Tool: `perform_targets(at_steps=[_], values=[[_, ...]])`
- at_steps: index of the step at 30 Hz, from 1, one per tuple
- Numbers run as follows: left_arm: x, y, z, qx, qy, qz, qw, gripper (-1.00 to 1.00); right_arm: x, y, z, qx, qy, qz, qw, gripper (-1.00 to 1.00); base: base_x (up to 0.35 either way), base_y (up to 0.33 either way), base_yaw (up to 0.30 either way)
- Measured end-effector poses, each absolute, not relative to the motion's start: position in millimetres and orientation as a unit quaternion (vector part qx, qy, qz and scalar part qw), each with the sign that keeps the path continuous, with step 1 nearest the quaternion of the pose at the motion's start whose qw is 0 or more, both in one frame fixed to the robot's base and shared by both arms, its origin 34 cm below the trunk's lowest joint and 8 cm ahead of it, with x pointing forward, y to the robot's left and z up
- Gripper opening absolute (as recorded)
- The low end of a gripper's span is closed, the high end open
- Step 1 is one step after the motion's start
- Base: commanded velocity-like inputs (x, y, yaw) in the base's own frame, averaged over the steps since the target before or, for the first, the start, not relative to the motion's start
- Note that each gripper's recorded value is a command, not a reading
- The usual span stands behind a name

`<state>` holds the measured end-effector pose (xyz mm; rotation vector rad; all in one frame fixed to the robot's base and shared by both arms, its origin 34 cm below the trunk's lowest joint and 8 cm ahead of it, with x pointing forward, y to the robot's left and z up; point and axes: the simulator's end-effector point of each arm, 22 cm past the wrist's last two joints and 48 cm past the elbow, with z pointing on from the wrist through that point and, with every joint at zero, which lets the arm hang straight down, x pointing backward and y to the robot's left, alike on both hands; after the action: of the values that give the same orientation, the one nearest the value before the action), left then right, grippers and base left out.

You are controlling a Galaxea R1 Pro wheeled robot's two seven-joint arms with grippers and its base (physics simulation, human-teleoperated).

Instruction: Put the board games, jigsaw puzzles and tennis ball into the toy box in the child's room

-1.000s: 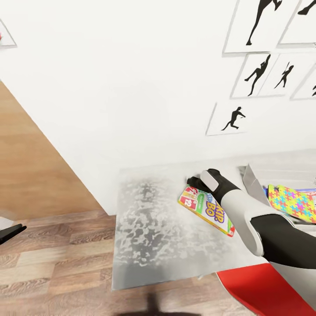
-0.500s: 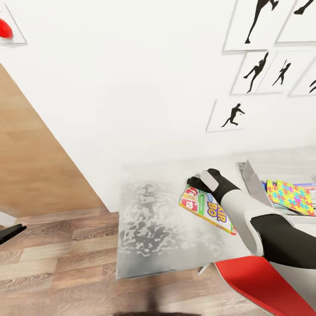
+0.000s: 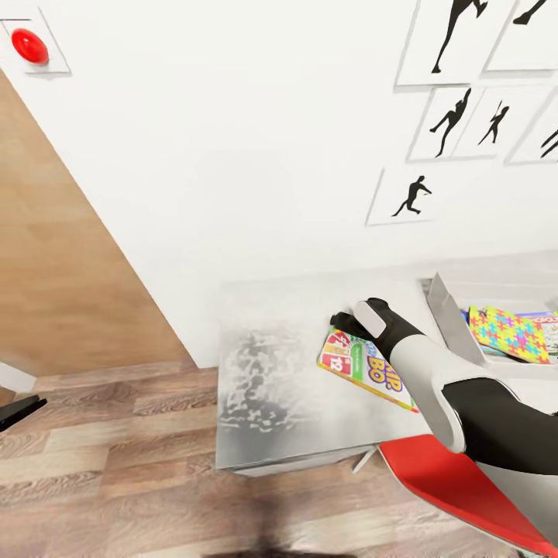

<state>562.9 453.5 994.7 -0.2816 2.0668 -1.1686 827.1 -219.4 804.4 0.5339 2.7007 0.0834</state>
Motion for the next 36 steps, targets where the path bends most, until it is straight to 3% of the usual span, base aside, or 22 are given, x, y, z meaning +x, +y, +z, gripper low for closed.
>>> perform_targets(at_steps=[21,36], values=[[562.9,453.5,994.8,-0.109,0.804,-0.455,0.367,1.00,827.0,-219.3,804.4,0.190,0.962,0.030,0.192,1.00,-0.202,0.101,0.000],[562.6,453.5,995.0,-0.110,0.804,-0.455,0.367,1.00,827.3,-219.8,805.1,0.191,0.962,0.031,0.193,1.00,-0.079,0.040,0.000]])
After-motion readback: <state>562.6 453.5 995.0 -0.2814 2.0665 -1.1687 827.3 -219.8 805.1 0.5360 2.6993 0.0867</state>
